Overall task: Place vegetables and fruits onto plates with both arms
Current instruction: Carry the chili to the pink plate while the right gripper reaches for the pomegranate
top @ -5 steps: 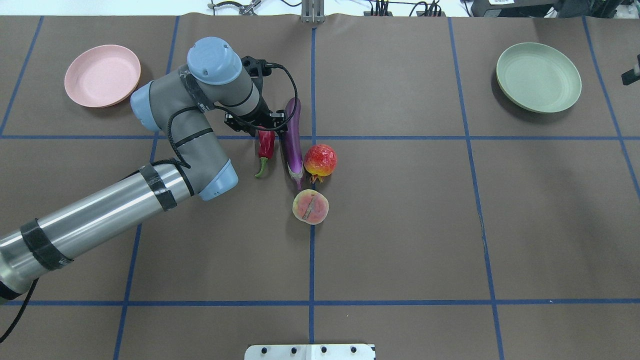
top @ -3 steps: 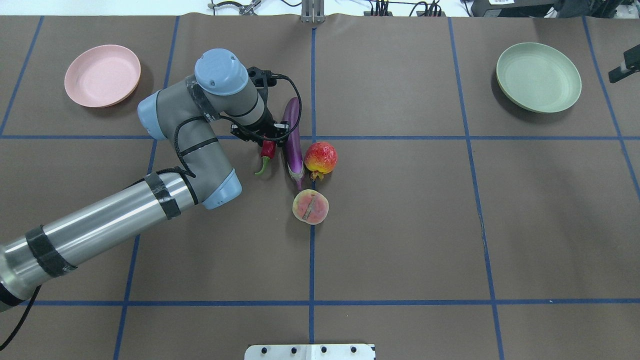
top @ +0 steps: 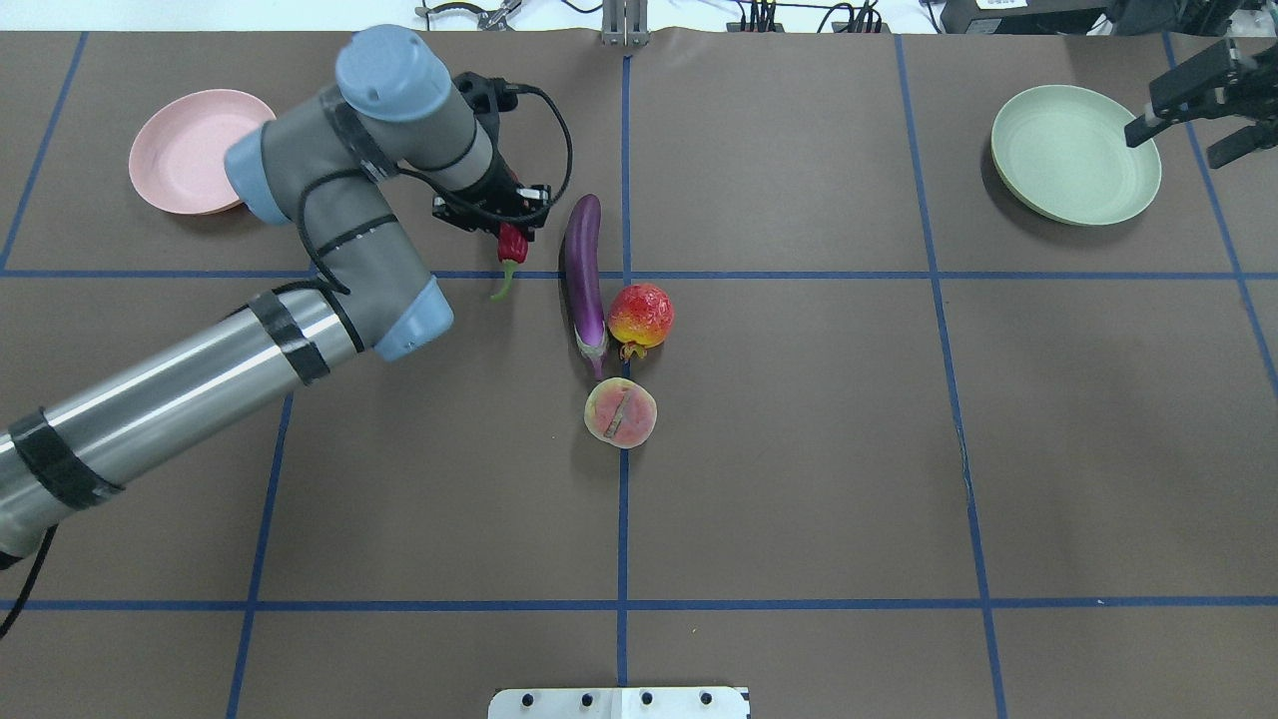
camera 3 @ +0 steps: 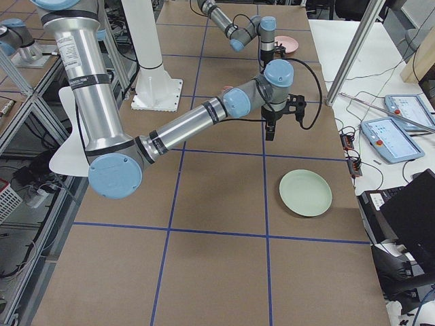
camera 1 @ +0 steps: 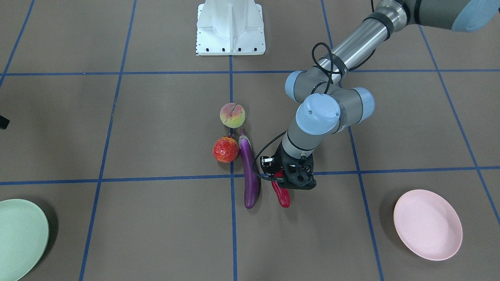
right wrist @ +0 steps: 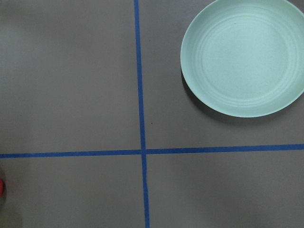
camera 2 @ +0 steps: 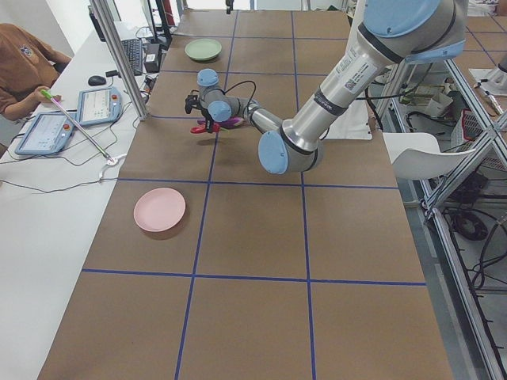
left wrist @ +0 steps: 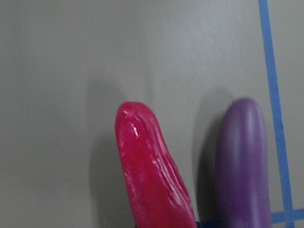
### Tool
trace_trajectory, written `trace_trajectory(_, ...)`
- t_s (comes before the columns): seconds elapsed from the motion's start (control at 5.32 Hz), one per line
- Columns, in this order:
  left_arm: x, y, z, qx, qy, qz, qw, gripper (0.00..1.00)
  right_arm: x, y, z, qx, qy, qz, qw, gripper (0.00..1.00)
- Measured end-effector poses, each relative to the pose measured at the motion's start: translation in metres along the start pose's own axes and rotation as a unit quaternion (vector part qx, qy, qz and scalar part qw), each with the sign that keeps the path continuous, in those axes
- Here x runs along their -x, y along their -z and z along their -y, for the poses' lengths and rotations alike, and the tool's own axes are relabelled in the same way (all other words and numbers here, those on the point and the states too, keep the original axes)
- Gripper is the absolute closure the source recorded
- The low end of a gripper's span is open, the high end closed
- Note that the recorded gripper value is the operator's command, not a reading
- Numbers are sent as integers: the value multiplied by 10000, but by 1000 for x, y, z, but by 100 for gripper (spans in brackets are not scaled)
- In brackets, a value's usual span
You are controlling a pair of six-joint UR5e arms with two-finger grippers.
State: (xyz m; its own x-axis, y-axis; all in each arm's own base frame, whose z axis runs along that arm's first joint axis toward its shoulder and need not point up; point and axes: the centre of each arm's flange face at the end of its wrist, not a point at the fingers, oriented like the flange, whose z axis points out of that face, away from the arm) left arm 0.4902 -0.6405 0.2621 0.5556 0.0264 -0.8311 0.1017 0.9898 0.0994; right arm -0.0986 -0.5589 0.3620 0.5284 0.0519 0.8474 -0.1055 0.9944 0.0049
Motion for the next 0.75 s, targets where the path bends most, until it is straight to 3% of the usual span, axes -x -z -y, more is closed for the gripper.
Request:
trace_trajectory(0.38, 76, 74, 78, -191, 202, -22, 9996, 100, 86, -35, 0, 46, -40, -74, 10000, 1)
trace_trajectory(0.75, 176, 112, 136, -243, 81, 513, 9984, 100, 188, -88, -5, 80, -341, -204, 9992, 1)
